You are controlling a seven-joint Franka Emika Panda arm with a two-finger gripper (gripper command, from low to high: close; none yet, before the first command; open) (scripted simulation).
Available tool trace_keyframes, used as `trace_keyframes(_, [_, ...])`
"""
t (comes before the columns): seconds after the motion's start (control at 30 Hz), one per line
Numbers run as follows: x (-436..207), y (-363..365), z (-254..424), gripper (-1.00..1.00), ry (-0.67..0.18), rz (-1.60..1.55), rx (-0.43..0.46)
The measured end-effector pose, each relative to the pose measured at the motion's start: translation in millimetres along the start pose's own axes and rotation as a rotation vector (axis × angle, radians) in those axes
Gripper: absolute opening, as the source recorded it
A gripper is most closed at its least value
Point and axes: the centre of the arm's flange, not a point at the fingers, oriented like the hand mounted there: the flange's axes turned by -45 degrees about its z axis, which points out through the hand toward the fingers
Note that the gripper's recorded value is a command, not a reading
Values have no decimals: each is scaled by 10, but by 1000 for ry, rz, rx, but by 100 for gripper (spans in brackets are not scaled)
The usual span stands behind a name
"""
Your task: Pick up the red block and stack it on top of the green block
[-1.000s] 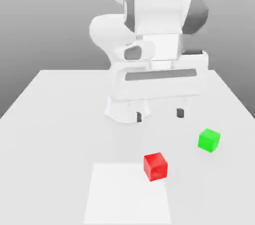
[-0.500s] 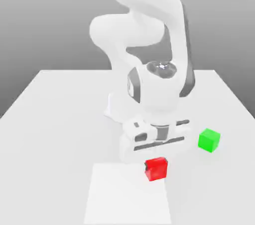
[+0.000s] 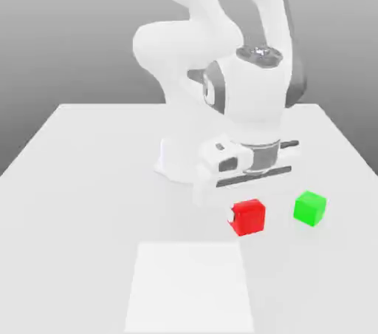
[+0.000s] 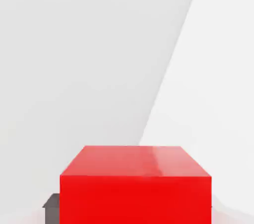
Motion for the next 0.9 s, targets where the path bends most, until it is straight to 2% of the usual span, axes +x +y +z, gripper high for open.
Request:
trace_keyframes(0.5, [-552, -1615, -195, -100, -9, -195, -13])
trace_keyframes(0.7, [-548, -1628, 56, -100, -12, -196, -68])
trace_keyframes(0.9, [-554, -1628, 324, -100, -10, -199, -62])
